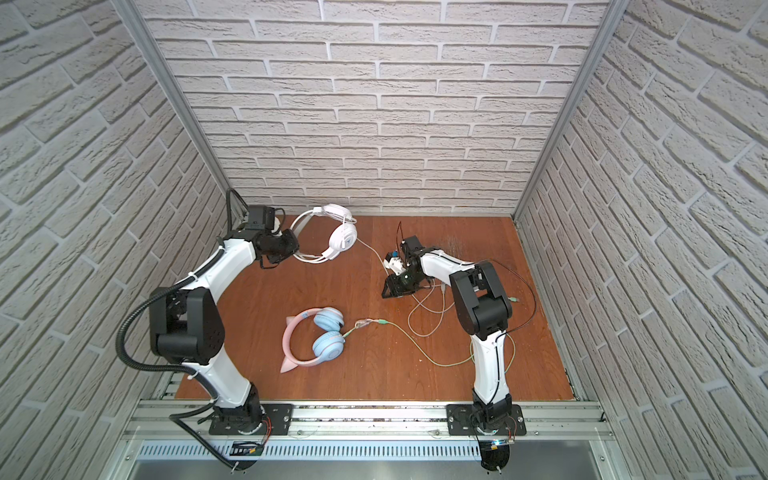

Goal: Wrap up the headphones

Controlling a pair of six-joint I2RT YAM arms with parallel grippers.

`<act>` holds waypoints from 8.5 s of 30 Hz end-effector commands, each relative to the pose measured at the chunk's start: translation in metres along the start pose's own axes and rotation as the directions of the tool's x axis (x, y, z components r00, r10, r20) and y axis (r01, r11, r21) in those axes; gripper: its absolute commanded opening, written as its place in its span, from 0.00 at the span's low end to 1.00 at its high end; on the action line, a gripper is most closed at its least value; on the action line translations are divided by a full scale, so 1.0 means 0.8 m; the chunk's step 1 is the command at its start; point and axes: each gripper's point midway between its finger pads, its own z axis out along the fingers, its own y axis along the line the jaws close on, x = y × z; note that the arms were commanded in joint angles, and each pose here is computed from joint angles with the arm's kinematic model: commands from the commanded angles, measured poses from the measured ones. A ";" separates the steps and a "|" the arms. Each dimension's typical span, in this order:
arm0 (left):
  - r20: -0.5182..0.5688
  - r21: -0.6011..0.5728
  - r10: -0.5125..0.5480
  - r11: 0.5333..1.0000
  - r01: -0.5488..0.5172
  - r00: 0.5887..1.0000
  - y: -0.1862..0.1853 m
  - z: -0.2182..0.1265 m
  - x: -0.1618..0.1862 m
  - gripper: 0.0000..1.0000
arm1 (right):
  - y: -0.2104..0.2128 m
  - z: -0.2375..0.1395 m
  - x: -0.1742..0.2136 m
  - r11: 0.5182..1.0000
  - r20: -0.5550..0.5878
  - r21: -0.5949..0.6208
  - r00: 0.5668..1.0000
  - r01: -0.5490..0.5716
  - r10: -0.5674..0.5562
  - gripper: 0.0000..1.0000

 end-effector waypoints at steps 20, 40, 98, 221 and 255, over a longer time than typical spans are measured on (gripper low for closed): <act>0.169 0.025 -0.079 0.997 0.076 0.982 0.012 -0.031 -0.064 0.00 | -0.039 -0.004 0.079 0.955 -0.230 0.288 0.973 0.069 -0.001 0.47; 0.180 0.006 -0.058 0.998 0.058 0.982 0.017 -0.039 -0.073 0.00 | -0.063 -0.020 0.112 0.880 -0.355 0.435 0.935 0.188 -0.024 0.47; 0.080 -0.066 0.163 0.985 -0.158 0.983 -0.089 0.043 0.012 0.00 | 0.220 -0.154 0.067 0.420 -0.038 0.013 0.421 0.907 -0.906 0.05; -0.104 0.241 0.751 0.655 -0.716 0.652 -0.145 -0.001 0.158 0.00 | -0.007 -0.119 -0.117 0.947 0.088 0.209 0.960 0.245 -0.267 0.16; 0.016 0.340 0.371 0.871 -0.354 0.928 -0.149 -0.002 0.084 0.00 | -0.050 -0.074 -0.038 0.989 0.154 0.145 0.988 -0.019 -0.004 0.54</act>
